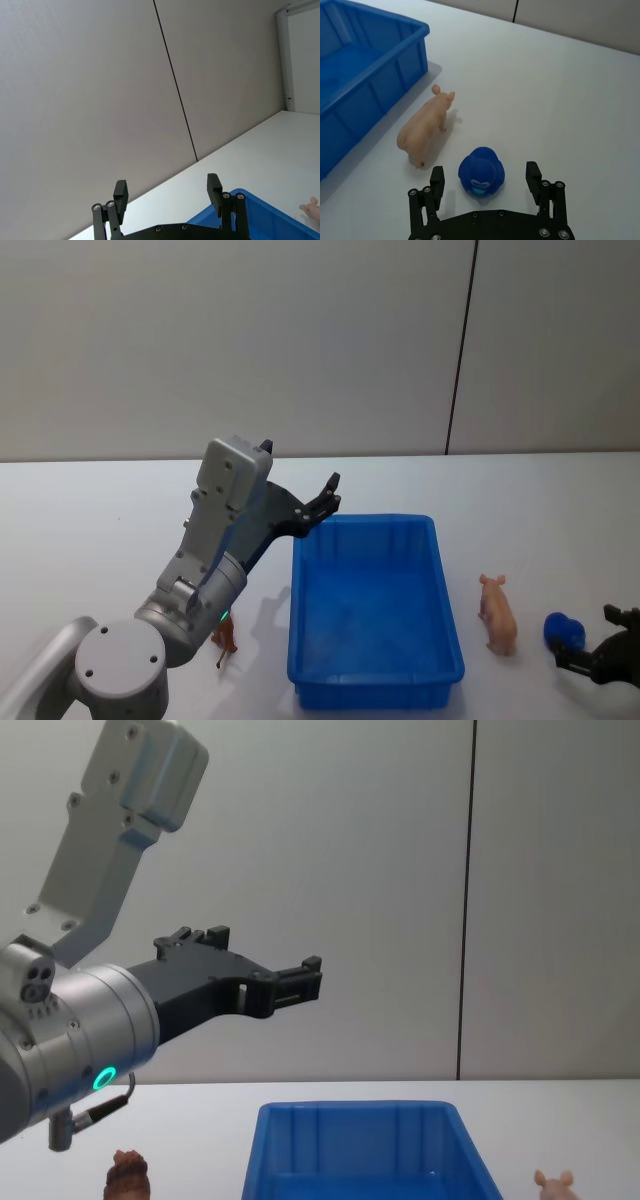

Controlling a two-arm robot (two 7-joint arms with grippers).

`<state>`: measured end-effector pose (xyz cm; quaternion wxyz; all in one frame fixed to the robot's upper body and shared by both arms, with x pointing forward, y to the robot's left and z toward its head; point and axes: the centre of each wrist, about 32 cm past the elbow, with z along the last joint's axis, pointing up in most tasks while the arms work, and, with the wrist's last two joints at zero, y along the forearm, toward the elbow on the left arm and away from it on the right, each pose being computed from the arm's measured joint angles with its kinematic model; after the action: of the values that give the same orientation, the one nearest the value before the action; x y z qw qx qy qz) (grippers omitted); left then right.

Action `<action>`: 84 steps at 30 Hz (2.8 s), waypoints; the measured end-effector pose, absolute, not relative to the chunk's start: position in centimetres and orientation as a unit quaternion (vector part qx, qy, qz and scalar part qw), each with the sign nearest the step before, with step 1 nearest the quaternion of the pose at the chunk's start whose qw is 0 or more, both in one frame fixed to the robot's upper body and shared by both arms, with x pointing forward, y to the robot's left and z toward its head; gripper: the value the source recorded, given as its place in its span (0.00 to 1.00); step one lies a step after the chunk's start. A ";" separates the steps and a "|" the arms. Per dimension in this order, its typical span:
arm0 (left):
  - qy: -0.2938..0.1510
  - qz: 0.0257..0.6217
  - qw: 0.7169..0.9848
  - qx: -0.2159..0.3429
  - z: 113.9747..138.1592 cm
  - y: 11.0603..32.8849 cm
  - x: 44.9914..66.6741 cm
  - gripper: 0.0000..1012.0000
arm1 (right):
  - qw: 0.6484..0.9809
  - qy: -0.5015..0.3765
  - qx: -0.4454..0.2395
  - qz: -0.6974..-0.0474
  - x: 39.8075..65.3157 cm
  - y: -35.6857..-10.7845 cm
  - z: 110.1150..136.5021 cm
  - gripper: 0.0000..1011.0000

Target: Pick up the two dolls from the table and place them into the box.

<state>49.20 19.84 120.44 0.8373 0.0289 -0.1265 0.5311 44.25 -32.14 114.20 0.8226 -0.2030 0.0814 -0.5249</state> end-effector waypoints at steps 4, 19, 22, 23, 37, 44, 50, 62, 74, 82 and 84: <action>-0.126 0.531 0.837 0.029 120.4 19.8 49.2 0.99 | 0.821 0.089 -0.208 -0.524 44.2 -32.2 113.8 0.99; -0.126 0.531 0.837 0.029 120.4 19.8 49.2 0.99 | 0.827 0.106 -0.196 -0.516 44.7 -31.6 112.8 0.83; -0.126 0.531 0.837 0.029 120.4 19.8 49.2 0.99 | 0.828 0.107 -0.194 -0.515 44.8 -31.4 112.7 0.75; -0.126 0.531 0.837 0.029 120.4 19.8 49.2 0.99 | 0.828 0.107 -0.193 -0.515 44.8 -31.4 112.7 0.73; -0.126 0.531 0.837 0.029 120.4 19.8 49.2 0.99 | 0.825 0.108 -0.190 -0.521 45.2 -31.0 112.3 0.31; -0.126 0.531 0.837 0.029 120.4 19.8 49.2 0.99 | 0.824 0.100 -0.183 -0.527 45.2 -31.0 112.4 0.26; -0.126 0.531 0.837 0.029 120.4 19.8 49.2 0.99 | 0.826 0.080 -0.165 -0.533 45.3 -30.8 113.1 0.22; -0.126 0.531 0.837 0.029 120.4 19.8 49.2 0.99 | 0.839 0.021 -0.122 -0.530 46.2 -29.8 116.2 0.16; -0.126 0.531 0.837 0.029 120.4 19.8 49.2 0.99 | 0.871 -0.012 -0.082 -0.484 48.2 -27.5 119.7 0.10; -0.126 0.531 0.837 0.029 120.4 19.8 49.2 0.99 | 0.892 0.000 -0.083 -0.444 49.4 -25.6 120.2 0.07; -0.126 0.531 0.837 0.029 120.4 19.8 49.2 0.99 | 0.895 0.003 -0.086 -0.437 49.6 -25.3 120.1 0.07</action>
<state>49.20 19.84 120.44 0.8374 0.0289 -0.1265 0.5310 49.59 -25.29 120.11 0.8953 -0.0857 0.0031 -0.4371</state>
